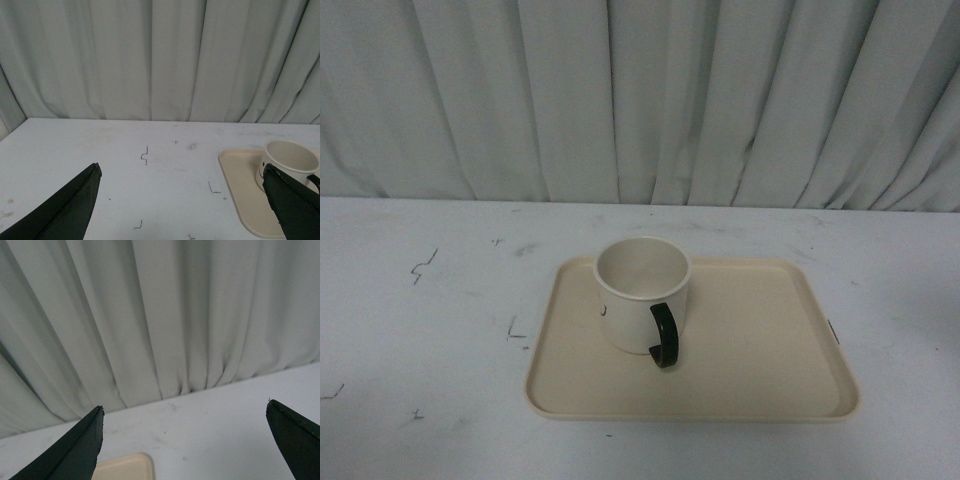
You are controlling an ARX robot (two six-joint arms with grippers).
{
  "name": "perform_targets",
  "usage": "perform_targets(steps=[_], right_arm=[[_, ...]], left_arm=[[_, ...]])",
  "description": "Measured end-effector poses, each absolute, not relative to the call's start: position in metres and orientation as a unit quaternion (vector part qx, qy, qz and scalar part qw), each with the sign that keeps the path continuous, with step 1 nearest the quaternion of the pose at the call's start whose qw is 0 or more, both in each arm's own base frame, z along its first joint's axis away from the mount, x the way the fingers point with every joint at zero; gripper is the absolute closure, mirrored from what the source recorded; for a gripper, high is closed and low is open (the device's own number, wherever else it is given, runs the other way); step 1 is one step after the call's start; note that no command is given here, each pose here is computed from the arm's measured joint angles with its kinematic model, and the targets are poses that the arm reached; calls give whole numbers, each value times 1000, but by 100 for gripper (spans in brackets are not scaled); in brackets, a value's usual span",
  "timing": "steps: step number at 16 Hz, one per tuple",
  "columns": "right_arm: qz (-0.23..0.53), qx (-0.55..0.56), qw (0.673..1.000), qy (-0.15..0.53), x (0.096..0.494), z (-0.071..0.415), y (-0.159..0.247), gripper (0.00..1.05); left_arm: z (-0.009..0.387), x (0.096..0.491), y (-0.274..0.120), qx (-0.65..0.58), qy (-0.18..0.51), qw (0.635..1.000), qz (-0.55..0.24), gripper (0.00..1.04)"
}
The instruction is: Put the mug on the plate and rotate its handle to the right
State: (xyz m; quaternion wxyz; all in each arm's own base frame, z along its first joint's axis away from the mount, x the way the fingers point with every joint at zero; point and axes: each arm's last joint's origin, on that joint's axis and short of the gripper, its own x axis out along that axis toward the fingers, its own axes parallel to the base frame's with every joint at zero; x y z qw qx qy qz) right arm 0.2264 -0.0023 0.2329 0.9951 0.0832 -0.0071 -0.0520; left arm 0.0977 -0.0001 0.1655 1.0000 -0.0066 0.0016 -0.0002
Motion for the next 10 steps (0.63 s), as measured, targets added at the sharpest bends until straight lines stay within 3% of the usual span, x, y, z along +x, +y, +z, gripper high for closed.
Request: perform_targets(steps=[4,10], right_arm=[[-46,129,975,177,323,192,59,6],[3,145,931,335,327,144,146,6]], left_arm=[[166,98,0,-7,2,1000,0,7],[166,98,0,-7,2,1000,-1,7]])
